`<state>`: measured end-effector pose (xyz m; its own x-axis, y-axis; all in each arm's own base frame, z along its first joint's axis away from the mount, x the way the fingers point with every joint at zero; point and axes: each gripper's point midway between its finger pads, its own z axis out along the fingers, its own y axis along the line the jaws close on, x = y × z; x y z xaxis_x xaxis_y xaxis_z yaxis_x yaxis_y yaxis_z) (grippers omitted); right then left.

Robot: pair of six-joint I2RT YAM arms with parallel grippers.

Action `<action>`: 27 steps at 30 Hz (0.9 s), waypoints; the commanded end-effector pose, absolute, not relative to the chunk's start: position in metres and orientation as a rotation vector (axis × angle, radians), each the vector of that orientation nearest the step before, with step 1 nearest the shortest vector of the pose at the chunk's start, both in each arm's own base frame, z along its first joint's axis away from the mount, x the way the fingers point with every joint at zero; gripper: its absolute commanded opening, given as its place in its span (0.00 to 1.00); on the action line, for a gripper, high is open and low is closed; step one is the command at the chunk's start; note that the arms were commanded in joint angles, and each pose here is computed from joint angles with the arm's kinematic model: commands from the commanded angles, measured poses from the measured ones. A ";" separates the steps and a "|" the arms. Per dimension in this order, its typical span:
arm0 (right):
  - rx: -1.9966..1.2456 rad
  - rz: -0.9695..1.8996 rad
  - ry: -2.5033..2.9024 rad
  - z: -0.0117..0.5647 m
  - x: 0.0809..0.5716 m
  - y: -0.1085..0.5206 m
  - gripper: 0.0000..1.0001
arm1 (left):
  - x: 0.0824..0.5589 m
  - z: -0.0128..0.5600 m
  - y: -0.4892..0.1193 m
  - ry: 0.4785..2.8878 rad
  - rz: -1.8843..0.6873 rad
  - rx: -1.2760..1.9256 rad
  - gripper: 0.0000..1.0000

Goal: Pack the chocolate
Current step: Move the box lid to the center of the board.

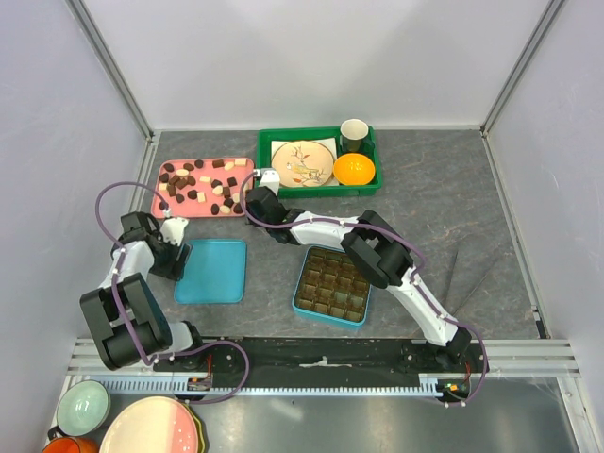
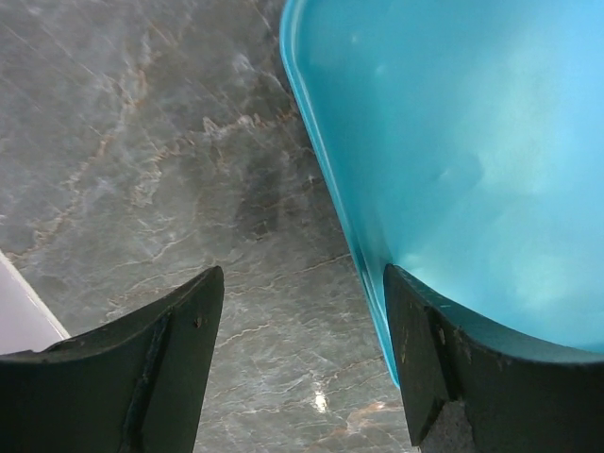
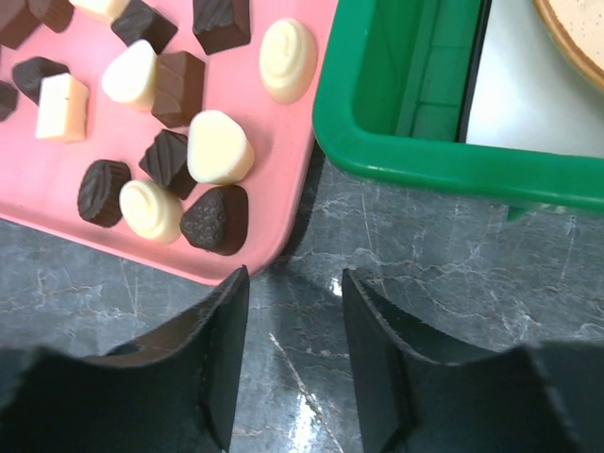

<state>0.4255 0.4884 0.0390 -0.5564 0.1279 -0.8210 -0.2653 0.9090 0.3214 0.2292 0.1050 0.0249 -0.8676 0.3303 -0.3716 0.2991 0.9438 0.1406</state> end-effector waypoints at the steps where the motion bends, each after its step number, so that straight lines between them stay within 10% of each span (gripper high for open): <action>1: -0.041 0.604 1.991 0.093 0.432 0.502 0.54 | 0.229 0.020 0.121 2.685 0.203 0.513 0.76; 27: -0.112 0.338 2.095 0.036 0.448 0.495 0.54 | 0.207 0.032 0.173 2.705 0.290 0.431 0.76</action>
<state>0.4490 0.5003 0.0358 -0.5276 0.0895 -0.8448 -0.2243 0.9445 0.2402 0.2110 0.1608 0.0224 -0.8857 0.2959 -0.3578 0.2249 0.9476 0.2270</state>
